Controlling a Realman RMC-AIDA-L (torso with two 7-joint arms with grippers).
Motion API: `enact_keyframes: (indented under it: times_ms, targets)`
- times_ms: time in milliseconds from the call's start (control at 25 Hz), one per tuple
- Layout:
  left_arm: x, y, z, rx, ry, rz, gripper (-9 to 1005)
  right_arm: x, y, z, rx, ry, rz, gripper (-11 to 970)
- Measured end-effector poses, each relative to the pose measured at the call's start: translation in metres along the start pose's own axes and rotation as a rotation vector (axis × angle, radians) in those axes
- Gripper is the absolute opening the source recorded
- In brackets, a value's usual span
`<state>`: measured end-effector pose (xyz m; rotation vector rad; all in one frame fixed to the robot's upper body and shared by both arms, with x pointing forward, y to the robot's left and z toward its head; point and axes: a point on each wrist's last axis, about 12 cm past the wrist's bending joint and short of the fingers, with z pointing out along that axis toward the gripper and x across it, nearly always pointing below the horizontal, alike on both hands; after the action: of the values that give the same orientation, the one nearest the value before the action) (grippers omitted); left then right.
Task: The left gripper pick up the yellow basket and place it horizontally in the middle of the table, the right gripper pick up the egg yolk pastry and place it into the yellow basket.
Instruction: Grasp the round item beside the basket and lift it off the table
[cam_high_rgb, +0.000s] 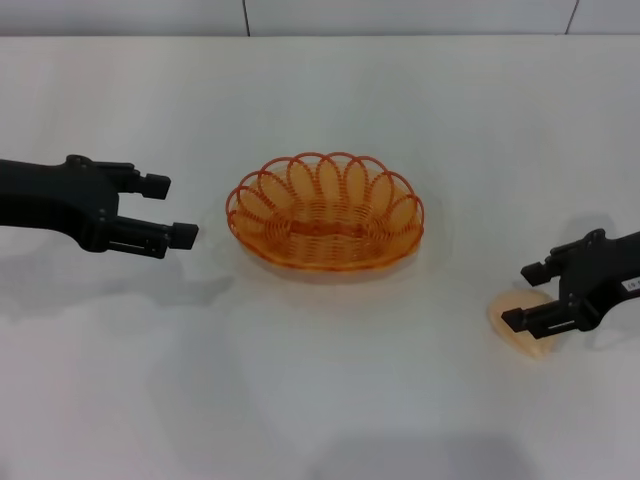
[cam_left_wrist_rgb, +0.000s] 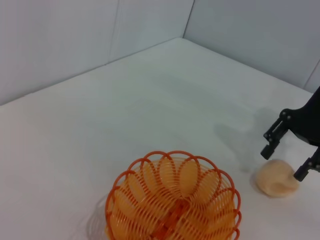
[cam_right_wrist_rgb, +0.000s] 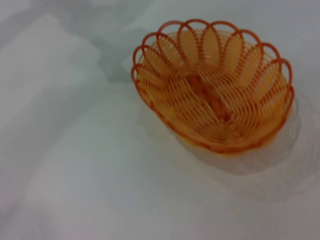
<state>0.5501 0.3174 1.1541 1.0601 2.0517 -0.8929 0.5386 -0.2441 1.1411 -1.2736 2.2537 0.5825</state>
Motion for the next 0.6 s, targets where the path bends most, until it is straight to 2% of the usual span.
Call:
enact_keyframes:
  times_ms: [200, 400, 600]
  targets:
    - [-0.0007, 0.0002, 0.0003, 0.000, 0.001, 0.002, 875, 0.0034, -0.0011, 0.0046, -0.008, 0.020, 0.010, 751]
    - [-0.0006, 0.0002, 0.0001, 0.000, 0.000, 0.000, 875, 0.0015, 0.0008, 0.0054, -0.013, 0.026, -0.003, 553]
    - [0.0000, -0.0001, -0.0001, 0.001, 0.000, -0.001, 874, -0.0022, 0.0023, 0.0060, -0.024, 0.031, -0.018, 508]
